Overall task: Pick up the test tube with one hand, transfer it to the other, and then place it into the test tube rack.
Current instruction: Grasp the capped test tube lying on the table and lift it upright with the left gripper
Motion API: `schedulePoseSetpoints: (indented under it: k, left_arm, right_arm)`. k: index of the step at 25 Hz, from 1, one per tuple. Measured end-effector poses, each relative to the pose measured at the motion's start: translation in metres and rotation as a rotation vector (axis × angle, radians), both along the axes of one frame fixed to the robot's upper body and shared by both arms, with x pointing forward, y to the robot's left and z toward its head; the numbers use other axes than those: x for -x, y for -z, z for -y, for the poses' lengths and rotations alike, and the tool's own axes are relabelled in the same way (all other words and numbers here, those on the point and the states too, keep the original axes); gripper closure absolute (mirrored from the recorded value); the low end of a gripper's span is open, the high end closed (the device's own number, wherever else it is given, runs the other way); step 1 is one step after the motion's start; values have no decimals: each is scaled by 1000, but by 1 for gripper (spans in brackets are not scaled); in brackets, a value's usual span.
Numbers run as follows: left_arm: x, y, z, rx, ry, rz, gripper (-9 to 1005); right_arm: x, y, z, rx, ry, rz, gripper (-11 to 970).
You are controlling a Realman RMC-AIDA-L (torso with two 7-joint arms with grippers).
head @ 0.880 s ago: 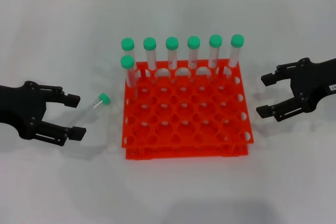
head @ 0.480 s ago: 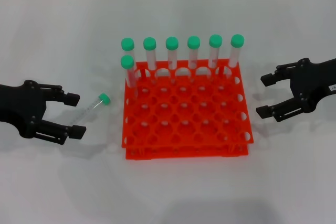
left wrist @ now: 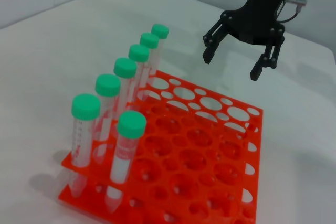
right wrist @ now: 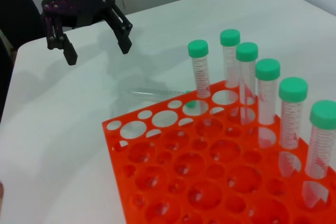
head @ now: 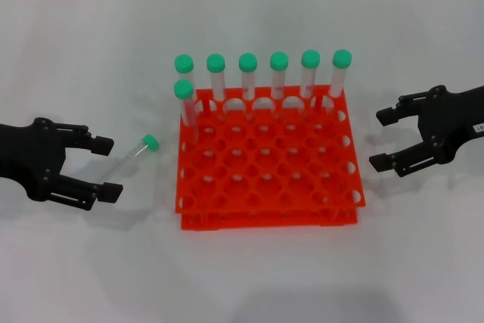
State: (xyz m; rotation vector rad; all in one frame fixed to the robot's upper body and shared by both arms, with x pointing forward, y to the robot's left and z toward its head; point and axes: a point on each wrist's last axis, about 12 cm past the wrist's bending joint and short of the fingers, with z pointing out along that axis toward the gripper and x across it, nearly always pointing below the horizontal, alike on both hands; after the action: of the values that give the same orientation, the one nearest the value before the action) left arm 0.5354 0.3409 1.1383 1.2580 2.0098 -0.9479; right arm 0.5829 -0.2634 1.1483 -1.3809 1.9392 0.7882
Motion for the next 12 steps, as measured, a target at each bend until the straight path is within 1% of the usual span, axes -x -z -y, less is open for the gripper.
schedulePoseSetpoints:
  k: [2,6,12]
  left_arm:
    - [0,0,0,-2,-6,-8,121]
    - [-2,-5,1,-21,-19,-7,122]
    - [-4,-13,6,-88,-35,-14,122]
  right_arm:
    - [-1,0,0,1,7,5,89]
    - [-2,1,-1,1,16,11,89]
    - [-2,1,-1,2,14,10,89]
